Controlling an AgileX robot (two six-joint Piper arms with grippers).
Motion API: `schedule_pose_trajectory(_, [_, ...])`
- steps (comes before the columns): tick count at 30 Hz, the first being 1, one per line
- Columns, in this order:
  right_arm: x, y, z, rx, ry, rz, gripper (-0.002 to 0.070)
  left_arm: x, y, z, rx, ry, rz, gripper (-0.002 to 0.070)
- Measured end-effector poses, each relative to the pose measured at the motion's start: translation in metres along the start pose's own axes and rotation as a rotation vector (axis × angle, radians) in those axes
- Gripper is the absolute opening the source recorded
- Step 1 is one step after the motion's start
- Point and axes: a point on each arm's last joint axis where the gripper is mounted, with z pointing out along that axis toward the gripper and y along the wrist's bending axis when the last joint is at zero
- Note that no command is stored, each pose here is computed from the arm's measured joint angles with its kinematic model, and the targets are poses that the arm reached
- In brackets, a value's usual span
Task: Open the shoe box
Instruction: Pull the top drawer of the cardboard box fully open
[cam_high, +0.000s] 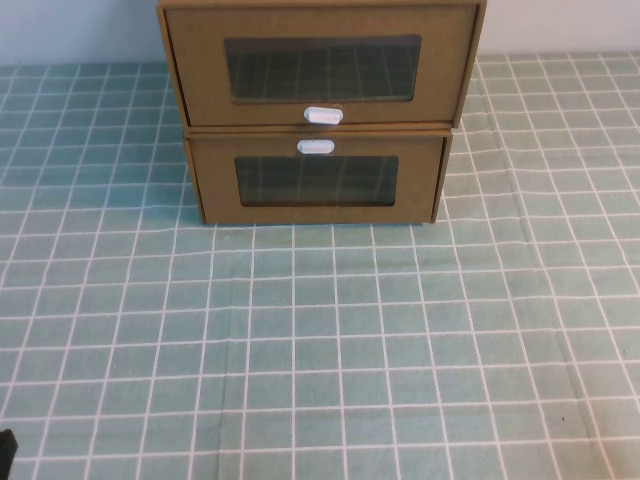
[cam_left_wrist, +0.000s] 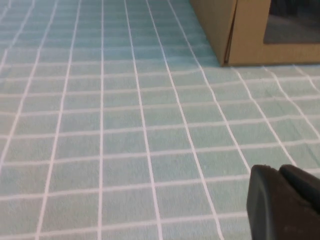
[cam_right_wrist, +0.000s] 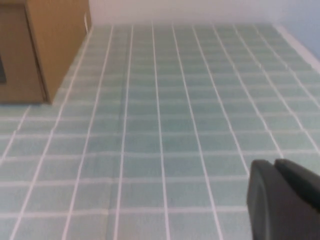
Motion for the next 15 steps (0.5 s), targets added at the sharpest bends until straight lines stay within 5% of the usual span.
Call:
schedule_pose_trajectory(8, [-0.038,0.004,-0.009,-0.05,-0.437,0.002,-0.0013,-0.023,0.005,-0.003,-0.052,-0.263,-0.013,-0.0005])
schedule_pose_trajectory(15, [-0.077,0.009,-0.043,-0.113,-1.005,0.002,-0.0013,-0.067,0.016,-0.032,-0.175,-0.847,-0.046,-0.0005])
